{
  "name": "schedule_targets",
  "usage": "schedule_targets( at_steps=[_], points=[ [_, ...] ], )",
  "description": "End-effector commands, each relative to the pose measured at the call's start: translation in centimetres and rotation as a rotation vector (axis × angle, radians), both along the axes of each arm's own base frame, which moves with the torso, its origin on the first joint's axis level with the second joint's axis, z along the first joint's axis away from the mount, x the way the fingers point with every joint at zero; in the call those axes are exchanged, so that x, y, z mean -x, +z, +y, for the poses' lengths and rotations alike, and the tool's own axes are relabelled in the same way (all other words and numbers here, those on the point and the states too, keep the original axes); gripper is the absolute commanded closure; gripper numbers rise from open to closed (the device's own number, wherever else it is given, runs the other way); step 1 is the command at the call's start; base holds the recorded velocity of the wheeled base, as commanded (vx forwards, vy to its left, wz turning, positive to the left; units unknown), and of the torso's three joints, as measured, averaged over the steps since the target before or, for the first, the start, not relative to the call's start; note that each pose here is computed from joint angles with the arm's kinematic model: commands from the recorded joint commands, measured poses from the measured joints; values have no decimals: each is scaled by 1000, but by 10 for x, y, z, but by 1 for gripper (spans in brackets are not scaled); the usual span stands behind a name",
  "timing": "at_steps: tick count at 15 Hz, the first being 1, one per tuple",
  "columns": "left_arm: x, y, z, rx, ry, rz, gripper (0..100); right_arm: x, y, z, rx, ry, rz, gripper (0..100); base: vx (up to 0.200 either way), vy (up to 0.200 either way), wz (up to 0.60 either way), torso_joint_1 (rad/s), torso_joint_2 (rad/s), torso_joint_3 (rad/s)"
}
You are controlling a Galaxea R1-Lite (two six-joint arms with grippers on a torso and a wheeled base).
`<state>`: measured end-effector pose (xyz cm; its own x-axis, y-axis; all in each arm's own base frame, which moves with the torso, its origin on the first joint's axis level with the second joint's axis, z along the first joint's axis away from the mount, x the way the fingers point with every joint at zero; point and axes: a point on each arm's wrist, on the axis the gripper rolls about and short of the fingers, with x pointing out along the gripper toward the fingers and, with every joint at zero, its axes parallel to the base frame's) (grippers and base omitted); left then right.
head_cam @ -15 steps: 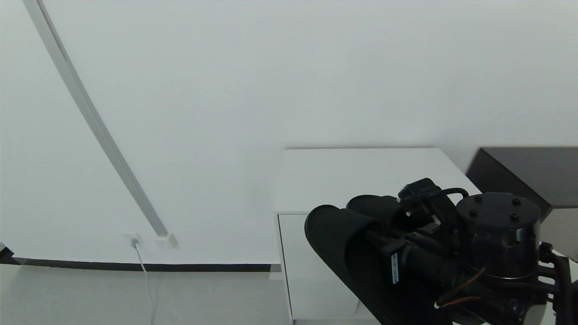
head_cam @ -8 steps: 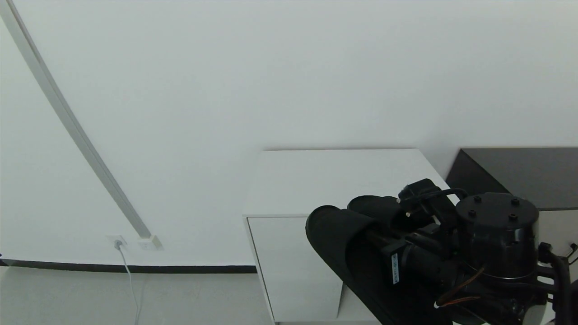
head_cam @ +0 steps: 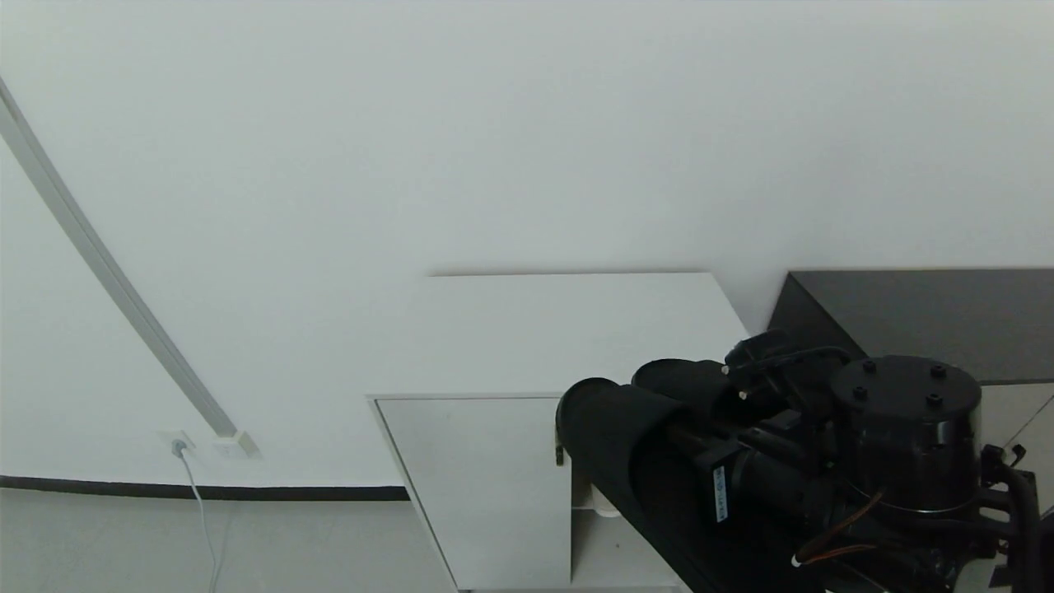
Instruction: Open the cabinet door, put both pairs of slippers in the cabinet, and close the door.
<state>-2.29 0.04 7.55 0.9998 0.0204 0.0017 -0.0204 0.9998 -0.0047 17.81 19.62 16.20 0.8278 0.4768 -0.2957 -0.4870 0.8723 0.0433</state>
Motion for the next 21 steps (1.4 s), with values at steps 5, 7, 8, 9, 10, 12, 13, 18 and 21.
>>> schedule_targets(
  at_steps=[5, 7, 8, 9, 10, 12, 13, 18, 21],
  points=[
    [0, 0, 0, 0, 1, 0, 100, 0, -3, 0, 4, -1, 7, 100, 0, -80, 0, 3, 1, 1],
    [0, 0, 0, 0, 1, 0, 100, 0, -3, 0, 5, -2, 8, 100, 0, 0, 0, 0, 0, 0],
    [0, 0, 0, 0, 3, 0, 100, 0, -3, 0, 5, -2, 8, 100, 0, 0, 0, 0, 0, 0],
    [0, 0, 0, 0, 3, 0, 100, 0, -4, 0, 10, 0, 10, 100, 0, 0, 0, 0, 0, 0],
    [0, 0, 0, 1, 3, 0, 100, 0, -5, 0, 12, -2, 12, 100, 0, 0, 0, 0, 0, 0],
    [0, 0, 0, 1, 3, 0, 100, 0, -5, 0, 11, 0, 11, 100, 0, 0, 0, 0, 0, 0],
    [0, 0, 0, 1, 3, 0, 100, 0, -5, 0, 12, 0, 12, 100, 0, 0, 0, 0, 0, 0],
    [0, 0, 0, 1, 3, 0, 100, 1, -6, -1, 14, 0, 14, 100, -160, 0, 0, 6, 3, 1],
    [0, 0, 0, 0, 3, 0, 100, 1, -6, -1, 15, 0, 15, 100, 0, 0, 0, 0, 0, 0]
  ],
)
